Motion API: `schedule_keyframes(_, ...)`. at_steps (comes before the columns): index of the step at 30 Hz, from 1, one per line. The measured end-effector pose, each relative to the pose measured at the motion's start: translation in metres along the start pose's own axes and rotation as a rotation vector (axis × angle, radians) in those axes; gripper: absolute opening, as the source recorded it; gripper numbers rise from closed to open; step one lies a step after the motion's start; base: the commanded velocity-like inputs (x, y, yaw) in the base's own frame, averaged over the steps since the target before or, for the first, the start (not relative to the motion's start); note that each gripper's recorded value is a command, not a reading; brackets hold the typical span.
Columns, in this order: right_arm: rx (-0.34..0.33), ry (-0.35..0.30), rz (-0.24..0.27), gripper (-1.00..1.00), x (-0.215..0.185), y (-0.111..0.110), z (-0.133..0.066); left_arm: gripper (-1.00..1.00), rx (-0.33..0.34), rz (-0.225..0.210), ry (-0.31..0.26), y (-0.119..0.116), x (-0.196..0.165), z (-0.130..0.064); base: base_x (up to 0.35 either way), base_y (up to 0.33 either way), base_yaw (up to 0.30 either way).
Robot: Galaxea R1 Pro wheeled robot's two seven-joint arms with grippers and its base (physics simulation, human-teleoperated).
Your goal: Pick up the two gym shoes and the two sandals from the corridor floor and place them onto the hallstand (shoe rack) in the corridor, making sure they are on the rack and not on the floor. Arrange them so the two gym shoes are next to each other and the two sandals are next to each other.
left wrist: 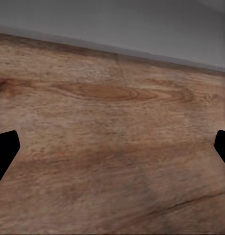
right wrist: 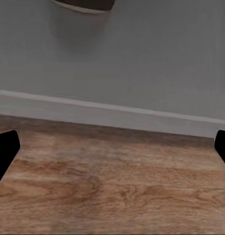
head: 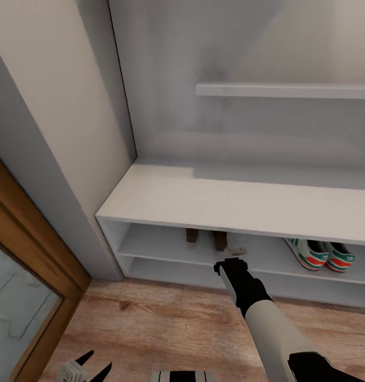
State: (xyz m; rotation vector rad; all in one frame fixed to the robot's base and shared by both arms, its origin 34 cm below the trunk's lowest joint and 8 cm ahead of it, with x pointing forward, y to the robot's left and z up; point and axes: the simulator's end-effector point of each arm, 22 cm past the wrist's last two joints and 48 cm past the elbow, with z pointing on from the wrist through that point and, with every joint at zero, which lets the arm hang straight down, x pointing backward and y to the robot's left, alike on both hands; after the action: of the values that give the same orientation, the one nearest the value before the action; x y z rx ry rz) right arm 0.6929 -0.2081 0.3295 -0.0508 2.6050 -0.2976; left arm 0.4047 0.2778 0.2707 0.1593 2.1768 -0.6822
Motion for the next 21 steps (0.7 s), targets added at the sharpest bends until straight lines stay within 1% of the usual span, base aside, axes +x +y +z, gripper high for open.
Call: schedule_keyframes(21, 0.000, 0.002, 0.000, 1.00, 0.0008, 0.0000, 0.0002, 1.00, 0.000, 0.000, 0.000, 0.0000, -0.0002, 0.0001, -0.334, 0.000, 0.000)
